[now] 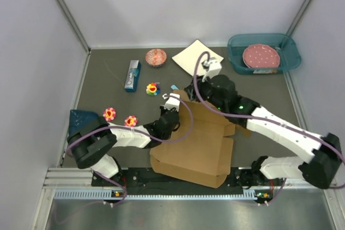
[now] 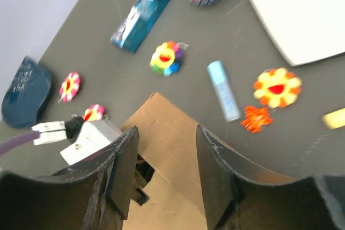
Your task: Fold the paper box
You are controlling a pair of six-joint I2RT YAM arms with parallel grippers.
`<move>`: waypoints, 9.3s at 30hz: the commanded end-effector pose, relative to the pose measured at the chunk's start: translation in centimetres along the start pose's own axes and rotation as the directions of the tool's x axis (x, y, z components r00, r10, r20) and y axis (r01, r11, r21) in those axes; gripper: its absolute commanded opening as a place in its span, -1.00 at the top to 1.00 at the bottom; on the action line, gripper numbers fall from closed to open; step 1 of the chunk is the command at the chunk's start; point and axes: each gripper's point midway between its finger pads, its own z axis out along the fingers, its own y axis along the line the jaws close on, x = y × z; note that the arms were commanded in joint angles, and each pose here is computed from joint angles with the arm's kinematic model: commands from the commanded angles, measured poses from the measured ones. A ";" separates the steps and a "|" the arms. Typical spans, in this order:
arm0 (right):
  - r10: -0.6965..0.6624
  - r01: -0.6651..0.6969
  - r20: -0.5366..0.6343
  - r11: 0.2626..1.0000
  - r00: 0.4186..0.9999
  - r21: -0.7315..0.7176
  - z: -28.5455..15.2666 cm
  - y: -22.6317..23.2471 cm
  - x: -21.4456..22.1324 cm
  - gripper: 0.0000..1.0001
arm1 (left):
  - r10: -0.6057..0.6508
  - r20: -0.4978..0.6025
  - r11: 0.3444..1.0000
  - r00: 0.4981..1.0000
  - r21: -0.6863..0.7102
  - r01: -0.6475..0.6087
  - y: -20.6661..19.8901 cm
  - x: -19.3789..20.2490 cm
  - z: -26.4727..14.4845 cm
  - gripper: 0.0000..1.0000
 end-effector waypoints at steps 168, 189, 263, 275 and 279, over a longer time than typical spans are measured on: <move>0.198 -0.219 0.096 0.913 0.975 0.344 -12.7 -14.9 8.9 0.93 | -0.161 -0.352 0.987 0.922 -0.067 0.147 4.8 3.9 -4.1 1.00; 0.332 -0.337 0.071 0.936 0.941 0.096 -11.6 -9.0 7.8 0.98 | -0.168 -0.318 0.986 0.933 -0.049 0.160 3.7 3.4 -3.2 1.00; 0.147 -0.157 0.081 0.979 0.986 0.130 -15.3 -7.9 3.9 -0.50 | -0.130 -0.119 0.981 0.984 -0.161 0.110 4.2 1.6 -1.6 1.00; 0.171 -0.222 0.167 0.902 0.971 0.371 -15.8 -12.8 4.5 0.20 | -0.136 -0.121 0.981 0.983 -0.152 0.117 4.3 1.7 -1.8 1.00; 0.150 -0.169 0.082 0.924 0.985 0.344 -13.8 -12.4 6.7 -0.02 | -0.133 -0.128 0.984 0.983 -0.136 0.115 4.1 1.7 -2.0 1.00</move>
